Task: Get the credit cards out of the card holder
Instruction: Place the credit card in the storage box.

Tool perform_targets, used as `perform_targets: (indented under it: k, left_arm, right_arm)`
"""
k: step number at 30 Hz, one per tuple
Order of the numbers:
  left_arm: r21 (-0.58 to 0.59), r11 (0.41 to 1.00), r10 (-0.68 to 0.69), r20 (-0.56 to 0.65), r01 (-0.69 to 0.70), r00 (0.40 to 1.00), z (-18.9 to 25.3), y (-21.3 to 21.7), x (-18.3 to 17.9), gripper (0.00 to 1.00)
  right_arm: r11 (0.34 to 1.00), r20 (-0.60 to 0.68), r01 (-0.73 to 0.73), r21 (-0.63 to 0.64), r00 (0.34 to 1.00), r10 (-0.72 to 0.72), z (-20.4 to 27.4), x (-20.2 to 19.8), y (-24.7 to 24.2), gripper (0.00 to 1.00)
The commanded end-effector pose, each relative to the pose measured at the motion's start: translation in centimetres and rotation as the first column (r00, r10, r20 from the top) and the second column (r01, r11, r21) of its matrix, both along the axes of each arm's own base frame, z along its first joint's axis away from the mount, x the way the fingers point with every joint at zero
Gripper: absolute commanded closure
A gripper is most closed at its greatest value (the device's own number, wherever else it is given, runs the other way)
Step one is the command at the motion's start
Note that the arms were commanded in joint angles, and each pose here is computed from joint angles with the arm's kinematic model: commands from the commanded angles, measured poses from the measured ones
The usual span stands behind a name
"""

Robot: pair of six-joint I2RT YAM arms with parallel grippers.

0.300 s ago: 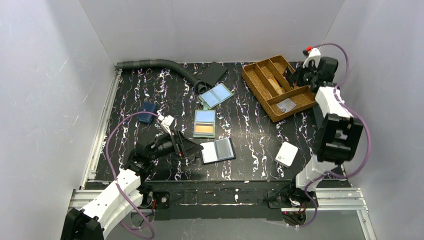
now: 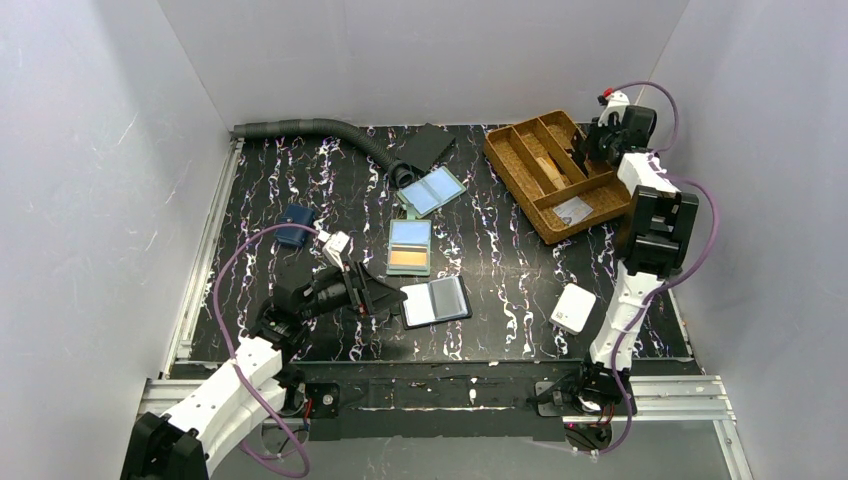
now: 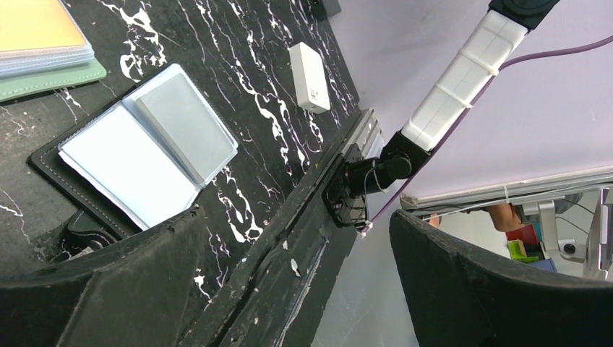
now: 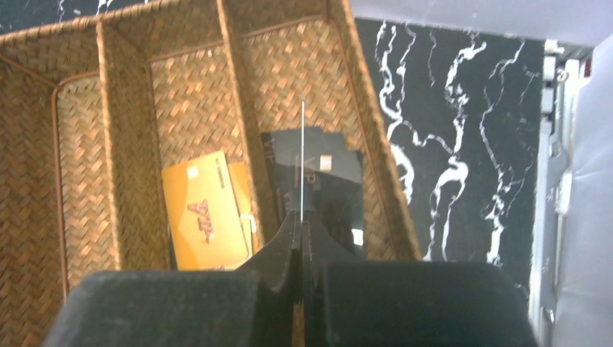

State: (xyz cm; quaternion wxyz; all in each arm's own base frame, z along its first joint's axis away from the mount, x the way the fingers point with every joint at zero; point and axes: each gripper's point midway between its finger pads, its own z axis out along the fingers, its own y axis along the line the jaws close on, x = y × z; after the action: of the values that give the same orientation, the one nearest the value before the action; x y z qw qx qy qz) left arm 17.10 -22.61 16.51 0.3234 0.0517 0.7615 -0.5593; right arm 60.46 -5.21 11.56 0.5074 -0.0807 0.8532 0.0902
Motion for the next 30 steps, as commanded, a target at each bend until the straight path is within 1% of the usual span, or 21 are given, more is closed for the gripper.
perform_targets:
  k: [1, 2, 5, 13, 17, 20, 27, 30]
  left_arm:
    - [0.002, 1.0, -0.006, 0.037, 0.006, 0.999, 1.0, -0.1, 0.4, 0.02]
    - [0.004, 1.0, -0.001, 0.037, 0.001, 0.999, 0.8, 0.0, 0.5, 0.02]
    - [0.007, 1.0, 0.001, 0.032, -0.001, 1.0, 0.6, 0.1, 0.4, 0.02]
    - [0.012, 1.0, 0.001, 0.03, -0.002, 1.0, 0.5, 0.1, 0.4, 0.02]
    - [0.015, 1.0, -0.001, 0.024, 0.0, 1.0, 0.3, 0.0, 0.4, 0.02]
    - [0.018, 1.0, -0.001, 0.02, 0.0, 1.0, 0.2, 0.0, 0.5, 0.02]
    - [0.019, 1.0, -0.001, 0.014, 0.001, 1.0, 0.1, 0.0, 0.5, 0.02]
    - [0.018, 1.0, -0.001, 0.016, 0.001, 1.0, 0.2, 0.0, 0.5, 0.02]
  right_arm:
    - [0.999, 0.105, 0.002, -0.032, 0.994, 0.001, 3.4, 2.8, -1.2, 0.99]
    - [1.0, 0.081, -0.013, -0.021, 0.997, 0.014, 2.4, 3.1, -1.1, 0.99]
    - [0.999, 0.049, -0.035, 0.003, 0.998, 0.035, 1.2, 3.3, -1.0, 0.99]
    - [0.995, -0.009, -0.079, 0.067, 0.997, 0.08, -1.1, 3.8, -0.9, 0.96]
    - [0.993, -0.043, -0.092, 0.078, 0.994, 0.095, -2.2, 3.6, -0.7, 0.93]
    - [0.993, -0.062, -0.085, 0.084, 0.994, 0.09, -2.9, 3.5, -1.0, 0.88]
    - [0.997, -0.077, -0.046, 0.061, 0.996, 0.05, -3.1, 3.4, -2.0, 0.7]
    - [0.999, -0.069, -0.027, 0.036, 0.997, 0.03, -2.5, 3.4, -2.5, 0.67]
